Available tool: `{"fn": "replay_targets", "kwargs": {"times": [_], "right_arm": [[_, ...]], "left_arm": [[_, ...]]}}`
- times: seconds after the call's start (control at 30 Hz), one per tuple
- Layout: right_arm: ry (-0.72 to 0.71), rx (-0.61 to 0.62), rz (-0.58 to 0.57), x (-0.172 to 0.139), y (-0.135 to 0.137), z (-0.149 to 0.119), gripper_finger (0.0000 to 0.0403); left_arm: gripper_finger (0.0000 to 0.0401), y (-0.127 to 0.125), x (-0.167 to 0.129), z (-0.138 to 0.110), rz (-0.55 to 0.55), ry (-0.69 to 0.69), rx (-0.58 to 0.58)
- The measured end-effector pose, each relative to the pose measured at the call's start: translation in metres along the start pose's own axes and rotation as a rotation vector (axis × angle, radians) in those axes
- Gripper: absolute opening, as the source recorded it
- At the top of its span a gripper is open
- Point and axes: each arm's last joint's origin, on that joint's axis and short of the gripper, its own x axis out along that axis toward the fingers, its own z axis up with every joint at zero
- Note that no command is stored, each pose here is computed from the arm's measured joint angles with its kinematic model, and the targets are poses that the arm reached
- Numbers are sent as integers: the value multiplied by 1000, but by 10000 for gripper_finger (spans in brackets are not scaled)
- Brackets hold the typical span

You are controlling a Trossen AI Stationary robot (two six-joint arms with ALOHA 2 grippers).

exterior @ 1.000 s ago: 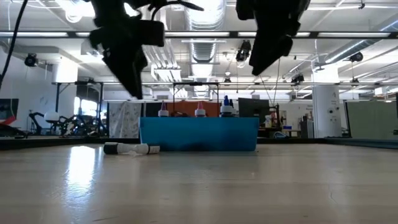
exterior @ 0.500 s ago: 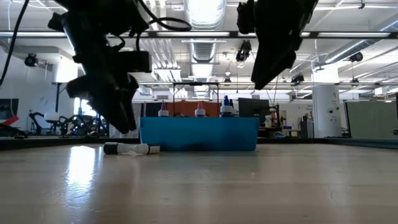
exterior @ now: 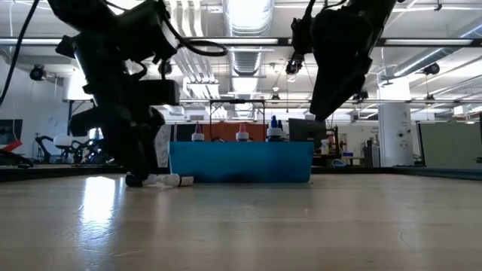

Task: Pick & Place food coloring
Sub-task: Put the small green food coloring bottle into the bin

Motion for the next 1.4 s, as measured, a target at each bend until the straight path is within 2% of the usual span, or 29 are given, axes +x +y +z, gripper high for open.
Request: {"fn": "replay_targets", "kwargs": {"times": [0.2,0.57,0.7,0.83,0.97,1.07,1.13,1.23,1.4], "right_arm": [[-6,5,4,1,0,-1,228],[-10,6,3,2,0,0,226],[-11,2,2,2,0,0,226],[-13,2,-1,1,0,0,226],[-39,5,-16,-2,-1,1,226],[-53,7,-32,-2,-2,2,226],[-58,10,-31,-2,-2,2,226],[-83,12,-13,-2,-1,5,226],[-119,17,19,-3,2,9,226]], "left_arm": [[151,1,9,-3,-1,23,-10],[63,3,12,-3,6,27,-32],[45,3,11,-3,8,29,-40],[44,5,-2,1,15,86,-31],[44,8,-38,24,8,43,-37],[44,14,-65,48,14,-125,-47],[44,24,-76,64,72,-246,-75],[46,46,-69,77,97,-309,-135],[84,80,-34,82,131,-234,-256]]}}
